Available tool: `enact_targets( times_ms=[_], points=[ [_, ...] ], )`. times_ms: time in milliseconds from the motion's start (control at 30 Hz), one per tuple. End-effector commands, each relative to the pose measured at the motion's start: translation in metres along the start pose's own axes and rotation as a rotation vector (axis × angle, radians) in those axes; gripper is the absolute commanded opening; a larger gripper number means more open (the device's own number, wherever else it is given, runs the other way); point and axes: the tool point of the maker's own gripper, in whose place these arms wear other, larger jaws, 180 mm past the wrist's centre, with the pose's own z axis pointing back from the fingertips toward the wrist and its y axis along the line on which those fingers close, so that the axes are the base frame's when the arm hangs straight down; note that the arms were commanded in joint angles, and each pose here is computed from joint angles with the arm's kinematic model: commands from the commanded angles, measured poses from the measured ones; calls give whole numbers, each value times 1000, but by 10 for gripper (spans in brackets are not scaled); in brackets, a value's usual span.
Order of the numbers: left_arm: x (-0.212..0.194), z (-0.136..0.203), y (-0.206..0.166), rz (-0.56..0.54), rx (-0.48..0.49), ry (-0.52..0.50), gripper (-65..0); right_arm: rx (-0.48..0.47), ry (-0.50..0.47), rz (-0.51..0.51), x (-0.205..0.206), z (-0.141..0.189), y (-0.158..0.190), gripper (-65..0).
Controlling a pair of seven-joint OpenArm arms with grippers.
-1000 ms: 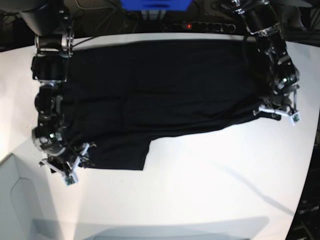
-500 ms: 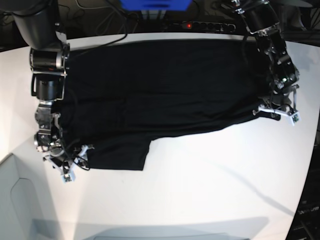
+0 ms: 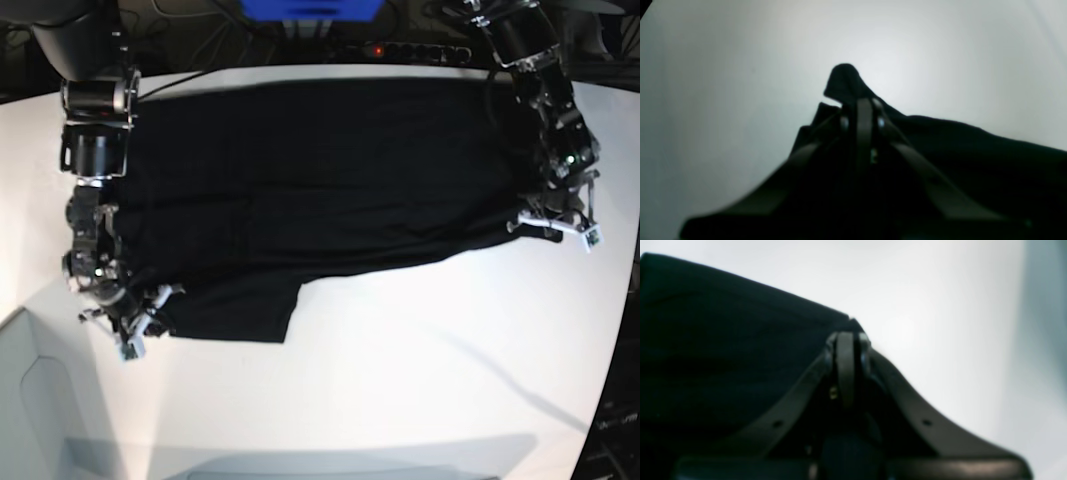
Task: Fold the T-shirt properly
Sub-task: 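Lift the grasped edges and fold them over toward the collar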
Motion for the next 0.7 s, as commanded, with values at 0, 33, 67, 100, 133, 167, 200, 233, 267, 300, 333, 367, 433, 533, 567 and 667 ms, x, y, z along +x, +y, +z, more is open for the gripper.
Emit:
enact_targets(
  times_ms=[0, 33, 67, 100, 133, 167, 200, 233, 267, 300, 333, 367, 433, 533, 567, 667],
  points=[
    [19, 3, 2, -9, 3, -56, -650, -16, -75, 19, 26, 9, -7, -650],
    [20, 4, 1, -9, 2, -57, -650, -19, -77, 32, 26, 14, -5, -650],
    [20, 4, 1, -9, 2, -57, -650, -21, -79, 45, 28, 19, -4, -650],
    [20, 4, 1, -9, 2, -57, -650, -20, -85, 56, 31, 23, -2, -650],
    [20, 4, 1, -9, 2, -57, -650, -3, -96, 64, 35, 27, 3, -650],
    [20, 4, 1, -9, 2, -57, -650, 18, -103, 70, 37, 32, 7, -650],
    [20, 4, 1, -9, 2, -59, -650, 22, -113, 68, 40, 39, 6, -650],
    [20, 4, 1, -9, 2, -59, -650, 14, -121, 69, 42, 47, 3, -650],
    [20, 4, 1, -9, 2, -59, -650, -4, -123, 66, 40, 57, -2, -650],
    [20, 4, 1, -10, 2, -57, -650, -19, -128, 68, 40, 65, -5, -650],
    [20, 4, 1, -10, 2, -57, -650, -27, -131, 73, 39, 72, -6, -650],
    [20, 4, 1, -10, 2, -57, -650, -27, -144, 77, 40, 77, -4, -650],
    [20, 4, 2, -9, 3, -59, -650, -45, -154, 73, 34, 90, -8, -650],
    [26, 8, 0, -15, -1, -77, -650, -78, -153, 66, 21, 107, -14, -650],
    [28, 10, -1, -17, -2, -84, -650, -81, -151, 73, 17, 112, -13, -650],
    [34, 14, -3, -22, -6, -102, -650, -87, -138, 94, 5, 125, -9, -650]
  ],
)
